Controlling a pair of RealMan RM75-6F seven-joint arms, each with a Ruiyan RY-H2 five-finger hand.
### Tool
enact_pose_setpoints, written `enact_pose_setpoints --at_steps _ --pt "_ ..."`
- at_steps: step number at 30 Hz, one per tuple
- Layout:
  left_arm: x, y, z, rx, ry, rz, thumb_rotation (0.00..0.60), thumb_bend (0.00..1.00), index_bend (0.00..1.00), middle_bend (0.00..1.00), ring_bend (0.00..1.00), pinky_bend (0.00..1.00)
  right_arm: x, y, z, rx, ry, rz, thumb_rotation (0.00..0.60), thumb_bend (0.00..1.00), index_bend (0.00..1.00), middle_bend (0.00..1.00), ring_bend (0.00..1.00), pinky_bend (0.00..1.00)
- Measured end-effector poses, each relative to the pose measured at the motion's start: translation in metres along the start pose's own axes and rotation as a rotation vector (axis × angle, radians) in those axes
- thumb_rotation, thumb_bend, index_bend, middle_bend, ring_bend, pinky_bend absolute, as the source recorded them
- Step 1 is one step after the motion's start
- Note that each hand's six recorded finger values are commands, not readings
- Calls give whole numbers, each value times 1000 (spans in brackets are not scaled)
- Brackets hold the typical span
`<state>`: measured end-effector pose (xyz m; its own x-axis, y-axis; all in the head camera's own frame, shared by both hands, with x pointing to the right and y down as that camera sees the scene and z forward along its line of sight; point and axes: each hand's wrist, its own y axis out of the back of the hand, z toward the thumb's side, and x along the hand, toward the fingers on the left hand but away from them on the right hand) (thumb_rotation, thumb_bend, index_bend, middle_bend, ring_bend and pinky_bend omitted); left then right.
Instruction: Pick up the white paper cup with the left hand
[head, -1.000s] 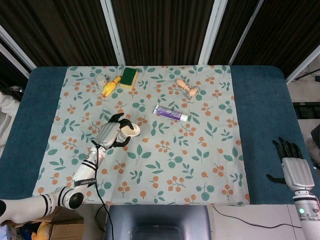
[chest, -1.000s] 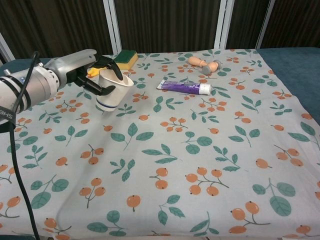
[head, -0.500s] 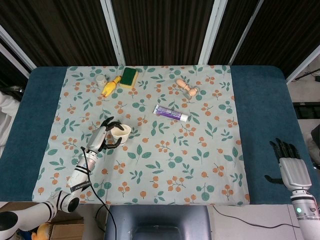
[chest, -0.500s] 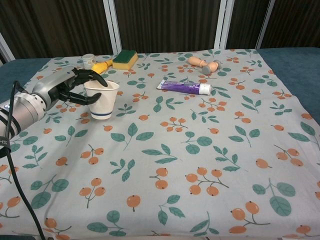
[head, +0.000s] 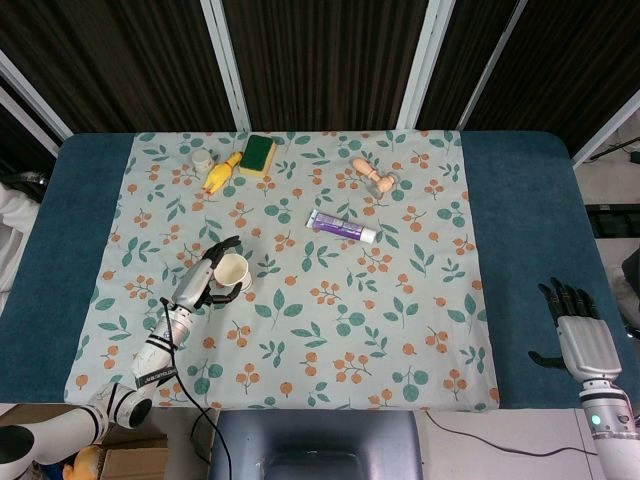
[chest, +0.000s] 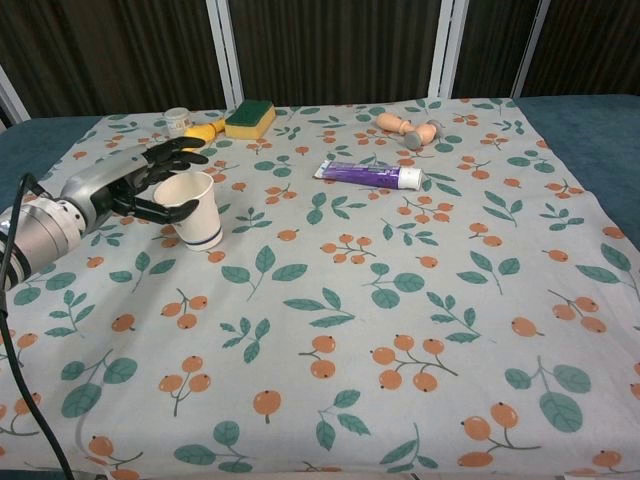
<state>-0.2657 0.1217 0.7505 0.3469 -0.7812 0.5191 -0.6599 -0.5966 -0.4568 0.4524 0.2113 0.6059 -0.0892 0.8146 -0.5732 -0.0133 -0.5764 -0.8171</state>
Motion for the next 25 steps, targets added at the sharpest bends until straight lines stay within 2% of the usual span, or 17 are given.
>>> enact_pose_setpoints --at_steps 7,10,12,15,20,22,25 --pt "-13 16 24 7 -75 9 600 389 0 0 0 0 0 6 0 -3 2 -19 600 219 0 0 0 0" --pt "-29 31 38 64 -114 22 600 369 22 0 0 0 1 10 -1 -4 5 -44 600 219 0 0 0 0" --pt "-41 43 41 145 -122 40 600 364 30 0 0 0 3 15 -2 -4 9 -71 600 218 0 0 0 0" --pt "-66 63 38 344 -102 84 600 375 2 0 0 0 6 21 -4 1 16 -120 600 219 0 0 0 0" --pt "-124 93 16 710 22 167 600 389 0 0 0 0 12 24 -11 8 28 -197 600 219 0 0 0 0" --pt "-143 99 6 813 74 186 600 408 0 0 0 0 13 23 -13 8 31 -218 600 218 0 0 0 0" --pt "-169 106 -12 890 146 212 600 419 0 0 0 0 14 19 -13 -7 38 -229 600 218 0 0 0 0"
